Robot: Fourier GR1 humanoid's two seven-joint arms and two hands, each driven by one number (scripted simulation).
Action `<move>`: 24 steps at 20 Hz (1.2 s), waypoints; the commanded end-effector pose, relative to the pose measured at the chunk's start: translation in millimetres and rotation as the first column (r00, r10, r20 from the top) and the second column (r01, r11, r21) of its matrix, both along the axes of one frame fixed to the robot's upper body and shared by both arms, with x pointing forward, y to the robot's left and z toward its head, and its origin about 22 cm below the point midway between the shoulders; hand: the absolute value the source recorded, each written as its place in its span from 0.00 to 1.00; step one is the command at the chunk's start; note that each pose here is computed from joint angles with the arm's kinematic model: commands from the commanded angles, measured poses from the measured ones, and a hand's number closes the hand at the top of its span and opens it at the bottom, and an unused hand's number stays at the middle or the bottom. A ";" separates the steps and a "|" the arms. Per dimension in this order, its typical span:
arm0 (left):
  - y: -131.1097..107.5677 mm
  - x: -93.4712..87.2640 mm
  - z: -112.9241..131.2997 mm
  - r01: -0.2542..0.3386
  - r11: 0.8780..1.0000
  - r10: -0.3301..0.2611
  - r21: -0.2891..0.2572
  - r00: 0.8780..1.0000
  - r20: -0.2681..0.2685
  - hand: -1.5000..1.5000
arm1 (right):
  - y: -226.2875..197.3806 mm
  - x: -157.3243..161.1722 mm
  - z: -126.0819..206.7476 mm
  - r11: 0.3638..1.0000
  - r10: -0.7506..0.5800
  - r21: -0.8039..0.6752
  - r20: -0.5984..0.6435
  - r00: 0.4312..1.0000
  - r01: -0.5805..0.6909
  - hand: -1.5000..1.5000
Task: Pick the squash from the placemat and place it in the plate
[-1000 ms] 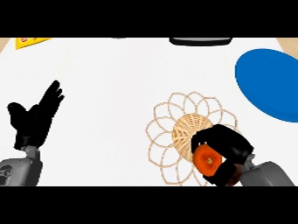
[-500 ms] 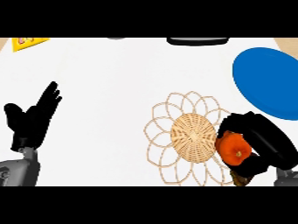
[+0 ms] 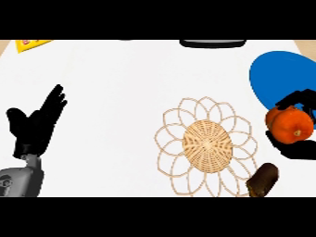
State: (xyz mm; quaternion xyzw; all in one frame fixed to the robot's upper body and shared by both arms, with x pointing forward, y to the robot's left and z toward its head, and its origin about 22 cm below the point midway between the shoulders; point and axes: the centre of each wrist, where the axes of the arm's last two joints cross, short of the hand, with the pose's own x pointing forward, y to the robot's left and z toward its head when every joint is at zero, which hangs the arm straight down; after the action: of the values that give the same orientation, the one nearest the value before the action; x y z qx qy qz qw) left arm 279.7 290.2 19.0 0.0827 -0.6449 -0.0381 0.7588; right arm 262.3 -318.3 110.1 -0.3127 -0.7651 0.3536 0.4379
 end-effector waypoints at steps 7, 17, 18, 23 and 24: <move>-6.1 9.3 -2.6 -0.011 1.000 0.011 0.005 1.000 -0.004 0.50 | -84.1 53.3 -3.0 0.975 -0.184 0.116 -0.067 0.981 0.191 1.00; -8.9 13.1 10.6 0.052 0.999 -0.051 -0.004 0.998 0.021 0.50 | -145.5 83.5 -26.1 0.966 -0.257 -0.026 -0.155 0.954 0.256 1.00; -35.2 3.8 -1.0 0.049 0.999 -0.049 -0.023 0.999 0.020 0.50 | -149.1 83.3 -22.2 0.970 -0.241 -0.075 -0.177 0.954 0.231 1.00; -12.5 12.2 2.6 0.056 0.998 -0.056 -0.005 0.998 0.033 0.50 | -159.8 75.0 -50.4 0.976 -0.189 0.031 -0.380 0.905 0.217 0.00; -27.7 22.7 16.2 0.049 0.999 -0.049 -0.005 0.999 0.008 0.50 | -146.4 91.1 -42.8 0.984 -0.163 0.007 -0.382 0.910 0.180 0.00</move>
State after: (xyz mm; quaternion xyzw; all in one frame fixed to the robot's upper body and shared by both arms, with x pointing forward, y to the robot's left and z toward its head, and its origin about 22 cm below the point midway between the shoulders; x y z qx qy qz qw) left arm 292.7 271.3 26.0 0.0665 -0.6529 -0.0510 0.7528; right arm 346.8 -466.7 74.3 -0.3289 -0.6592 0.3360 0.5868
